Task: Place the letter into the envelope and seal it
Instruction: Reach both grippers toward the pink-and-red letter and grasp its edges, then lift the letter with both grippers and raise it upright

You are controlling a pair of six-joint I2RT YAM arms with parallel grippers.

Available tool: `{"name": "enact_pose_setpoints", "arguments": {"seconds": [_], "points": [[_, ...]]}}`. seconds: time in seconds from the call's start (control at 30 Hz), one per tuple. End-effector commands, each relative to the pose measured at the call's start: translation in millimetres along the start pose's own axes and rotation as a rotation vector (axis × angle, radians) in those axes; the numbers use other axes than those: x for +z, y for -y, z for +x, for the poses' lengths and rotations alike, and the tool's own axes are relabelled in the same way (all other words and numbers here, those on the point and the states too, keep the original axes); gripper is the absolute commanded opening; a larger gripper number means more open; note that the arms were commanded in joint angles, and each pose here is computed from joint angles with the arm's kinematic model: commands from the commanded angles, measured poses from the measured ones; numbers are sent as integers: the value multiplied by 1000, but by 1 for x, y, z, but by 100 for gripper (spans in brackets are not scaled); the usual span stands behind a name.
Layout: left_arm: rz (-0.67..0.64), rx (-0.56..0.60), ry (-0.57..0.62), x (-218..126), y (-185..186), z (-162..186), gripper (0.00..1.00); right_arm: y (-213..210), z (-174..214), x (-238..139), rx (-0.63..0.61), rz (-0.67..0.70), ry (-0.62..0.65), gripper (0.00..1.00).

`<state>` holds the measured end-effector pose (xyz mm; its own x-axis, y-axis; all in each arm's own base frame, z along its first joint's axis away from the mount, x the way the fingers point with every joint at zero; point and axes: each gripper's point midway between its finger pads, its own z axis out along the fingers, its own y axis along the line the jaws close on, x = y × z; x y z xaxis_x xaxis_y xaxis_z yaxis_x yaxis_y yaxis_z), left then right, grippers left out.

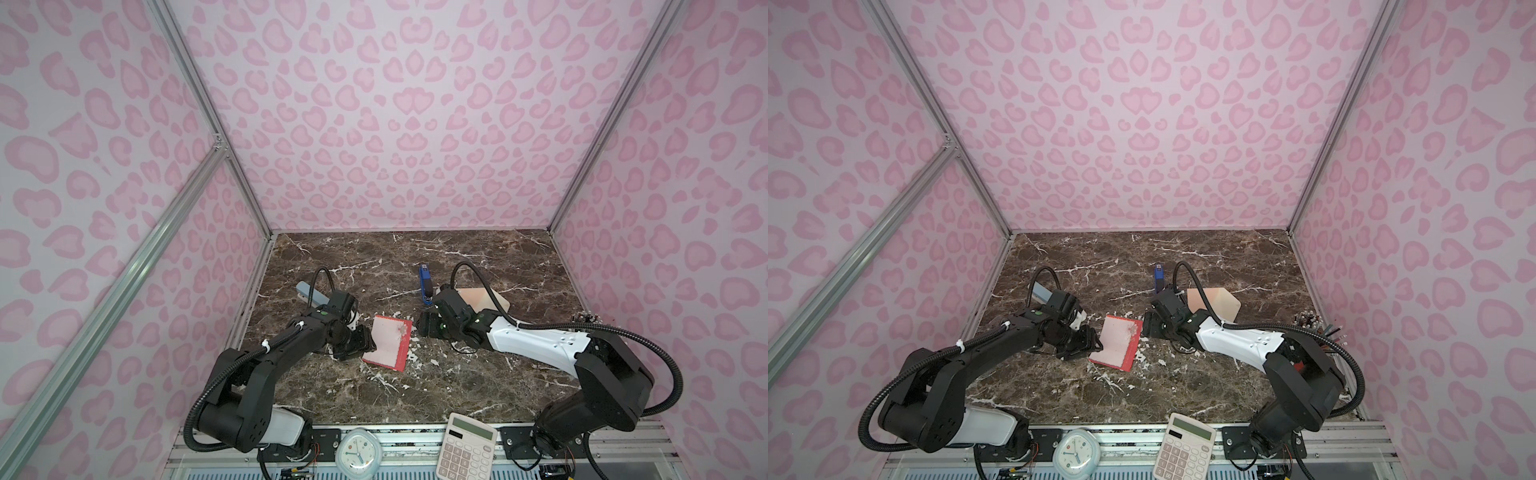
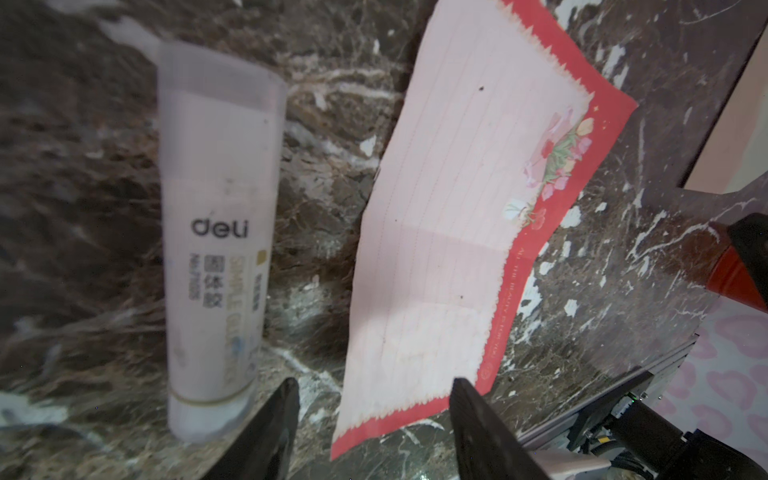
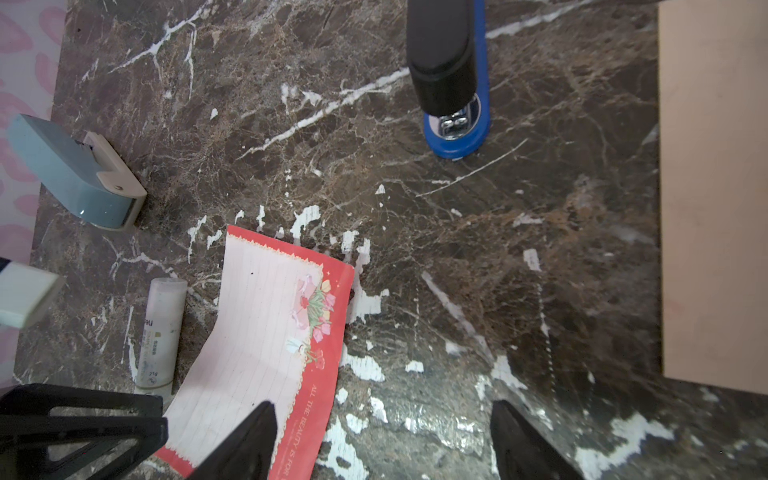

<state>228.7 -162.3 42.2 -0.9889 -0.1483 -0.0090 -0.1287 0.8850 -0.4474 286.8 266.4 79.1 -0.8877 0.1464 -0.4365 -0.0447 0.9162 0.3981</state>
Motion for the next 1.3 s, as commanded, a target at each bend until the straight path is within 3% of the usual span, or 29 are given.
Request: {"name": "enact_pose_setpoints", "arguments": {"seconds": [0.0, 0.63, 0.67, 1.1, 1.27], "points": [[48, 27, -16, 3, 11, -4, 60, -1, -4, -1, 16, -6, 27, 82], [99, 31, -76, 11, 16, 6, 38, -4, -10, -4, -1, -2, 36, 80], [98, 32, -76, 11, 15, 6, 32, -4, -11, -4, -1, -4, 37, 80], [109, 46, -45, 1, 20, 4, 5, -9, -17, -20, -7, -30, 68, 79], [141, 81, 5, -21, 37, -4, 4, -14, -25, -30, 2, -70, 97, 80]]}}
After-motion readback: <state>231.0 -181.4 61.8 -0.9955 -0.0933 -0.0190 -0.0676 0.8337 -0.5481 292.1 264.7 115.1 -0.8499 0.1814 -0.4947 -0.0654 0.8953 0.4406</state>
